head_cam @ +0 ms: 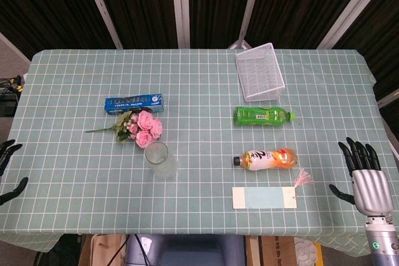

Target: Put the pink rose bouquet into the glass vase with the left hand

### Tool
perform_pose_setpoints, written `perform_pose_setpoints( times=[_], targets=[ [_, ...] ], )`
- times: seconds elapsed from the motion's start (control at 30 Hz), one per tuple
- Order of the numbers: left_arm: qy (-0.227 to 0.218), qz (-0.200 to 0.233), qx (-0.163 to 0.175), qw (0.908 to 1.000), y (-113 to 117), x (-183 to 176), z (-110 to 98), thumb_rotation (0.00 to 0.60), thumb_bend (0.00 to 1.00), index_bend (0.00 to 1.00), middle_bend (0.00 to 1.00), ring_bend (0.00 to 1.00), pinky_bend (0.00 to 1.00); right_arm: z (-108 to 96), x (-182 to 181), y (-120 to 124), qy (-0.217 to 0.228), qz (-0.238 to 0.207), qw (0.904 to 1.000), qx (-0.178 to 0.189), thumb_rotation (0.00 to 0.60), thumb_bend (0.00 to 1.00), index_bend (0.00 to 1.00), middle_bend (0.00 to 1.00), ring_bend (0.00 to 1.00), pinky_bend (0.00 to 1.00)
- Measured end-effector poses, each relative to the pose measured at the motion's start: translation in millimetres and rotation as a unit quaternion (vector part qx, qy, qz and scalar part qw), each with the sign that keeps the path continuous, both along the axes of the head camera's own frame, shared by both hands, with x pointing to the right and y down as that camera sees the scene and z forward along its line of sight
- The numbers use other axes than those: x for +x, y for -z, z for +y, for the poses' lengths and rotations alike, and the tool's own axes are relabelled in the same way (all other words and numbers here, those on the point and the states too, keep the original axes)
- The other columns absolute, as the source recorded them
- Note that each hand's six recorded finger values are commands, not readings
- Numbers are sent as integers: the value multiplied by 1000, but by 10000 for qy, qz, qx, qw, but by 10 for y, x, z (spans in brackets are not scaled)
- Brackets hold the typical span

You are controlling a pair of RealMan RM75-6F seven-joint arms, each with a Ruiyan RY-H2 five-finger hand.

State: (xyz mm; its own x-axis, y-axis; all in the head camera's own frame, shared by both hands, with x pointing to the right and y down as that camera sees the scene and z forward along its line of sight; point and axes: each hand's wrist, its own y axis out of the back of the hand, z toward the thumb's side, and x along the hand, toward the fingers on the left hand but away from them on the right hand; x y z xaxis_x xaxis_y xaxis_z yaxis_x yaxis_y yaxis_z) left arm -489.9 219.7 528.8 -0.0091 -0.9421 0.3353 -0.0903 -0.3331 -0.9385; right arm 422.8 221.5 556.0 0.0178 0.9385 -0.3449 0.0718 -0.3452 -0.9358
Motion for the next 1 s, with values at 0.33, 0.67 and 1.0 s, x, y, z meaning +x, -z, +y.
perform_pose_setpoints(
  times=[0.33, 0.67, 1.0],
  targets=[
    [-20, -1, -38, 10000, -20, 9, -5, 600, 361, 186, 101, 0, 0, 17, -32, -44, 24, -5, 9999, -105, 600, 155, 100, 36, 0, 0],
    [-9, 63, -112, 9999, -58, 1, -24, 600, 360, 181, 103, 0, 0, 49, -78, -80, 27, 33, 9998, -215, 600, 154, 100, 36, 0, 0],
    [31, 19, -265, 9996, -145, 10, -76, 600, 337, 169, 105, 0, 0, 63, -60, -97, 15, 11, 9995, -325, 600, 155, 101, 36, 0, 0]
  ],
)
